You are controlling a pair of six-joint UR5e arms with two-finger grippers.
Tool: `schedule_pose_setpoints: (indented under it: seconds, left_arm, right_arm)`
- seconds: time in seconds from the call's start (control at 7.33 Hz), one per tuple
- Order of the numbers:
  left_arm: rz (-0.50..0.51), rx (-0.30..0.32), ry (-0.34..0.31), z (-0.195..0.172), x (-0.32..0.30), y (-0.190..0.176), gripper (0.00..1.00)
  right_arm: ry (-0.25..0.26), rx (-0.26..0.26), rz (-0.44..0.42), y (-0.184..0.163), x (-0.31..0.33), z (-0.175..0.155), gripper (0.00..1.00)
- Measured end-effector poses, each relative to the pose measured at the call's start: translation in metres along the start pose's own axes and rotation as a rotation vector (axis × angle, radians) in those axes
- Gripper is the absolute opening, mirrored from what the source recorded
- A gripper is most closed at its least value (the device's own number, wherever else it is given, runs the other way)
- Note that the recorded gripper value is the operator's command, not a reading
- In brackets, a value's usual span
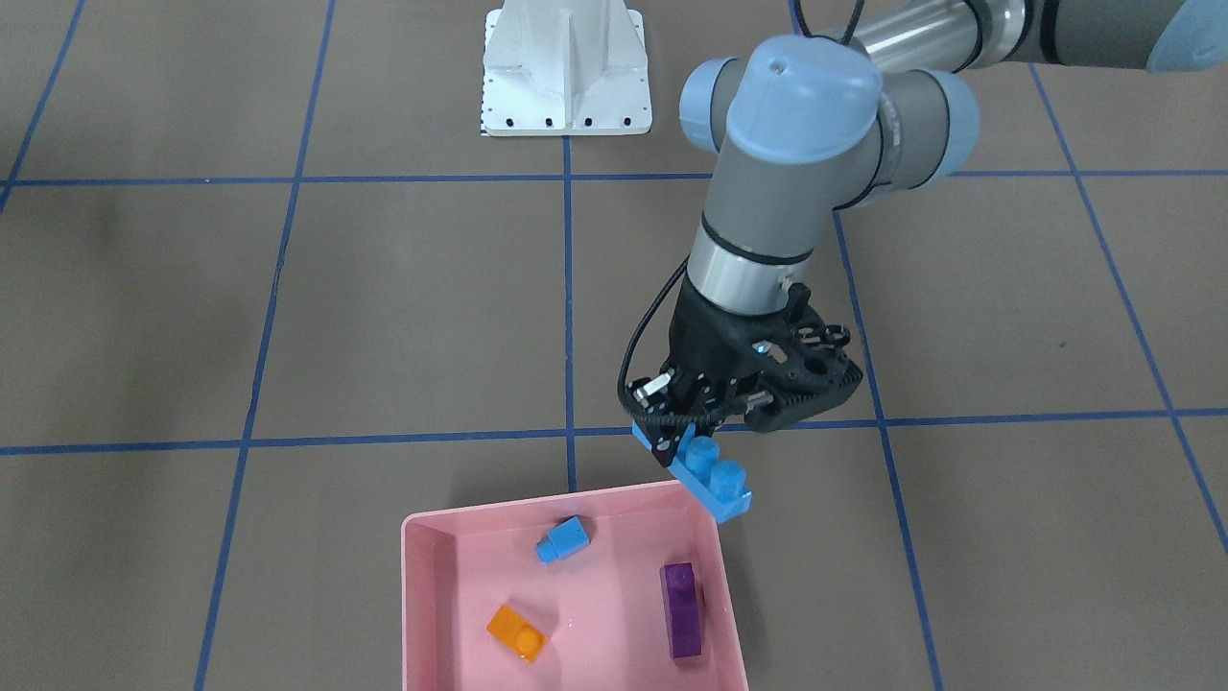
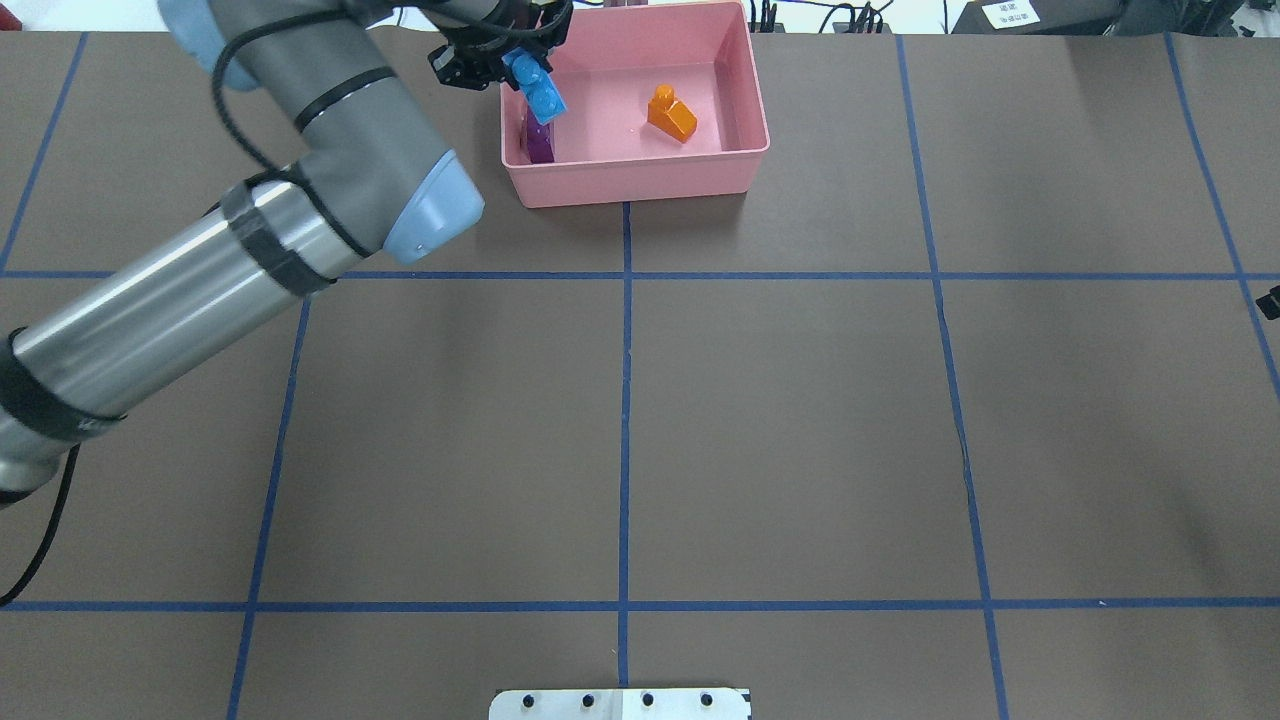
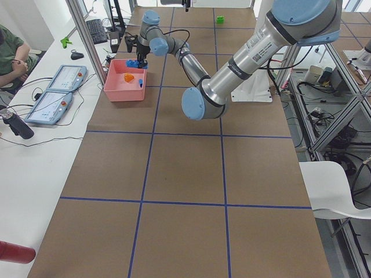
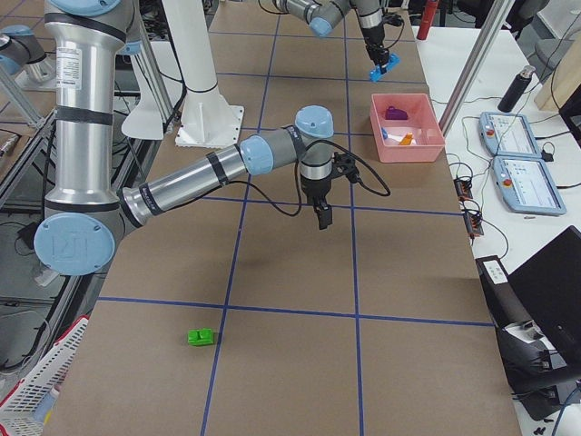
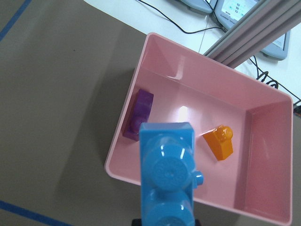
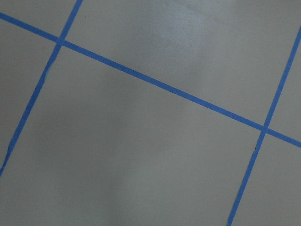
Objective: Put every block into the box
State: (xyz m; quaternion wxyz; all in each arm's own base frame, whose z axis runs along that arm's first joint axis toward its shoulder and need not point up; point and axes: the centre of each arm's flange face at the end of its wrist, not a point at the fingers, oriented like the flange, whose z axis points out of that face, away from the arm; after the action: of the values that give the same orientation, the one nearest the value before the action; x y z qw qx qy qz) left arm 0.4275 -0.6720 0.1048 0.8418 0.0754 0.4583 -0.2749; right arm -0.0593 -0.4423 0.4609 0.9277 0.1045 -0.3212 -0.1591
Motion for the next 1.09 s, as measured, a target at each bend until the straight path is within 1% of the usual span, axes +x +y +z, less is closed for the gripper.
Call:
schedule_pose_setpoints:
  seconds: [0.14, 0.27, 0.41, 0.55, 0.82, 0.96, 1.09]
  left_arm:
    - [-0.021, 0.001, -0.051, 0.025, 0.022, -0.019, 0.3]
    - [-0.03, 0.0, -0.082, 0.049, 0.033, -0.032, 0.99]
    - [-0.009, -0.014, -0.098, 0.062, 0.04, -0.038, 1.0]
    - [0.031, -0.049, -0.097, 0.065, 0.046, -0.036, 1.0]
    - [0.137, -0.149, -0.064, 0.047, 0.051, -0.017, 1.0]
    - [0.182, -0.178, -0.065, 0.033, 0.039, -0.008, 1.0]
    - [0.242, -0.203, -0.071, 0.017, 0.014, 0.0, 1.0]
  right_arm:
    - [0.0, -0.005, 0.003, 0.002, 0.003, 0.002, 0.99]
    - [0.0, -0.011, 0.006, 0.004, 0.005, 0.004, 0.99]
    - [0.001, -0.019, 0.01, 0.008, 0.008, 0.007, 0.99]
    - [0.002, -0.028, 0.012, 0.013, 0.01, 0.01, 0.99]
    - [0.004, -0.045, 0.023, 0.028, 0.017, 0.018, 0.99]
    - [0.004, -0.042, 0.028, 0.042, 0.022, 0.023, 0.99]
    - [0.004, -0.036, 0.047, 0.059, 0.027, 0.029, 0.99]
